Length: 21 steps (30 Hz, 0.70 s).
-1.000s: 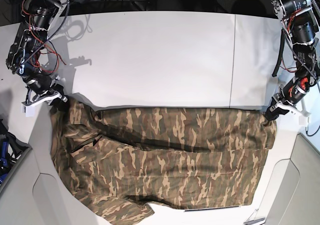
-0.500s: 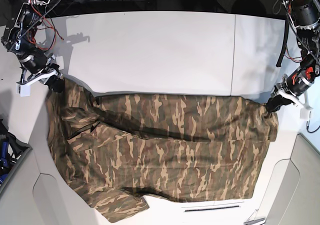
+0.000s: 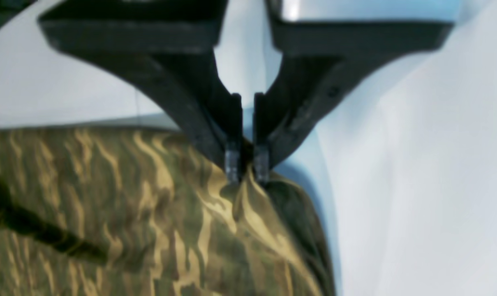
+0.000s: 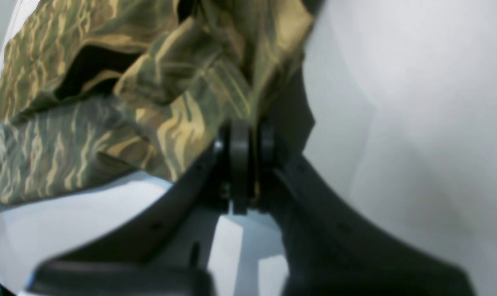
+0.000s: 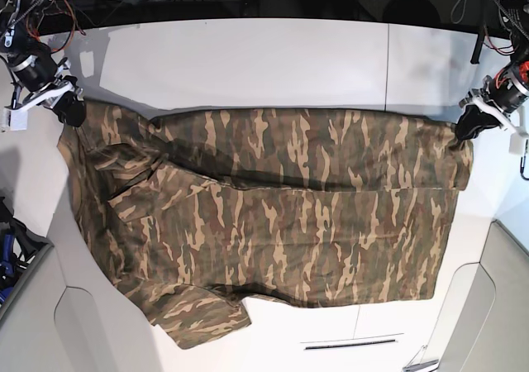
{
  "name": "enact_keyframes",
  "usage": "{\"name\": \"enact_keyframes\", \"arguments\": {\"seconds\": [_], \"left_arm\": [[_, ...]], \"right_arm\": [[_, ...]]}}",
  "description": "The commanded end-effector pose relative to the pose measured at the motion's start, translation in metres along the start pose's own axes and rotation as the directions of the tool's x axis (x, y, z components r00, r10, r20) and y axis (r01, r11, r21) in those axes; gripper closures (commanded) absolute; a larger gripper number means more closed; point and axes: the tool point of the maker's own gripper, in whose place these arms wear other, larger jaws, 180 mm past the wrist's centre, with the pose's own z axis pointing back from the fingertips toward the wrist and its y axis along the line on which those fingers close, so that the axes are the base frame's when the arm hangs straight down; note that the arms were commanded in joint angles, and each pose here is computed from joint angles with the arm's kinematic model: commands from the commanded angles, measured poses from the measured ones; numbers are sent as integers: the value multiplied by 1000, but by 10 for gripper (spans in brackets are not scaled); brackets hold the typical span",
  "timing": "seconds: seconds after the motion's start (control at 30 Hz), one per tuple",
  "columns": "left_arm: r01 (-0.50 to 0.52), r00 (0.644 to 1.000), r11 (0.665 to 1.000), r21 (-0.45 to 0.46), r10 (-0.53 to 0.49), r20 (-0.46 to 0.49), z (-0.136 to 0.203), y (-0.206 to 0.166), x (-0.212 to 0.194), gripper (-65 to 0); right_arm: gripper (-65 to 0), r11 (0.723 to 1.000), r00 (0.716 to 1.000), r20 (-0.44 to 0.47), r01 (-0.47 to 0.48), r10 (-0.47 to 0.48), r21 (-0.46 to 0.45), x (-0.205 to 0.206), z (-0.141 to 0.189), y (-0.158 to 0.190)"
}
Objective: Fold the T-shirt properly
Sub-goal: 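Drag the held hem with both grippers past the collar edge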
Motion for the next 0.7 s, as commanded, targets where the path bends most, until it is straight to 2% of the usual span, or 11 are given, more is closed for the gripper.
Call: {"name": "enact_keyframes", "arguments": {"seconds": [0.0,0.27,0.5,0.67], "left_arm": [[40,999,999,-11,-39,36,7,-3,15,0],[31,999,999,17,-31,13,27,4,1,0],[31,999,999,-8,-32,-33,43,-7,-20,0],[38,997,999,-7,-38,-64,49,-9,-30,0]], "right_arm": [[0,1000,999,34,-28,28,5,14,7,-2],[0,999,1000,-20,-17,17,-34,1,29,-22],[0,998,998,-15,53,-53,-21,5,44,-29],[0,996,996,-41,84,-84,-18,-9,54,-31]]}}
